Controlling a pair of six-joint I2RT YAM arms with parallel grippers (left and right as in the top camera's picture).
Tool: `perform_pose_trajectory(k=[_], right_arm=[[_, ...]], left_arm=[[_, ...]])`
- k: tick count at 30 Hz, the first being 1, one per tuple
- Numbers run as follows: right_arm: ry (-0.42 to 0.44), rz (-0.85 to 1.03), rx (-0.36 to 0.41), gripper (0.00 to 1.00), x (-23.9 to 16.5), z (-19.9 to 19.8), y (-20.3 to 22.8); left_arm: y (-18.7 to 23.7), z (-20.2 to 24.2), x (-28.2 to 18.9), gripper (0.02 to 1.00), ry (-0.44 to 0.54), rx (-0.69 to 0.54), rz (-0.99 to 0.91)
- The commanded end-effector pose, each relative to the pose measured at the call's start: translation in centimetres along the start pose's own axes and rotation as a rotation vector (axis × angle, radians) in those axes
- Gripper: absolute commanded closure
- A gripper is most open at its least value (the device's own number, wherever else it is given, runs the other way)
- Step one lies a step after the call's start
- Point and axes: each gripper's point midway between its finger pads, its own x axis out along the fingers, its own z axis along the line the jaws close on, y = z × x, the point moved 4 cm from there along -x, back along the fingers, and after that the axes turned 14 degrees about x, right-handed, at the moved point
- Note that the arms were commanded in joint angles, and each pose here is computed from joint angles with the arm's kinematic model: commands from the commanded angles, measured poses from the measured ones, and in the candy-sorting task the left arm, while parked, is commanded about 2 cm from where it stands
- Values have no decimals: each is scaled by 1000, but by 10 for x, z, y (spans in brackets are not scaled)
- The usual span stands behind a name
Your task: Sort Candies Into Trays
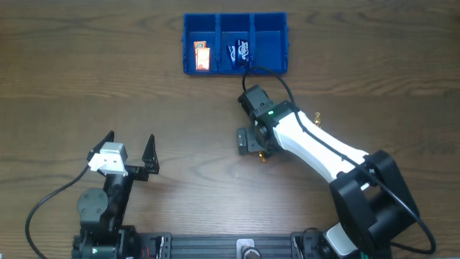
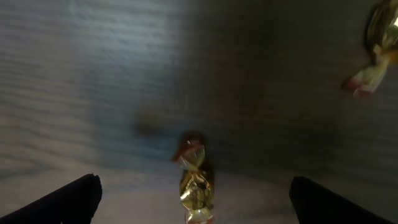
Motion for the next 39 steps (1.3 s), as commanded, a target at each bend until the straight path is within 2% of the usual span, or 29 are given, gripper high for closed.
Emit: perform_pose_trajectory(k=[1, 12, 23, 27, 33, 39], right_arm=[[14, 31, 30, 1, 15, -6, 12], [-12, 49, 12, 3, 20, 1, 19], [11, 68, 12, 40, 31, 0, 20], [15, 66, 12, 117, 31, -1, 20], [20, 66, 12, 378, 31, -2, 20], [34, 70, 12, 538, 31, -4, 21]], left_arm=[[13, -4, 1, 20, 26, -3, 41], [13, -4, 1, 20, 26, -3, 41], [13, -4, 1, 20, 26, -3, 41], [13, -4, 1, 20, 26, -3, 41], [13, -4, 1, 20, 26, -3, 41], [13, -4, 1, 20, 26, -3, 41]])
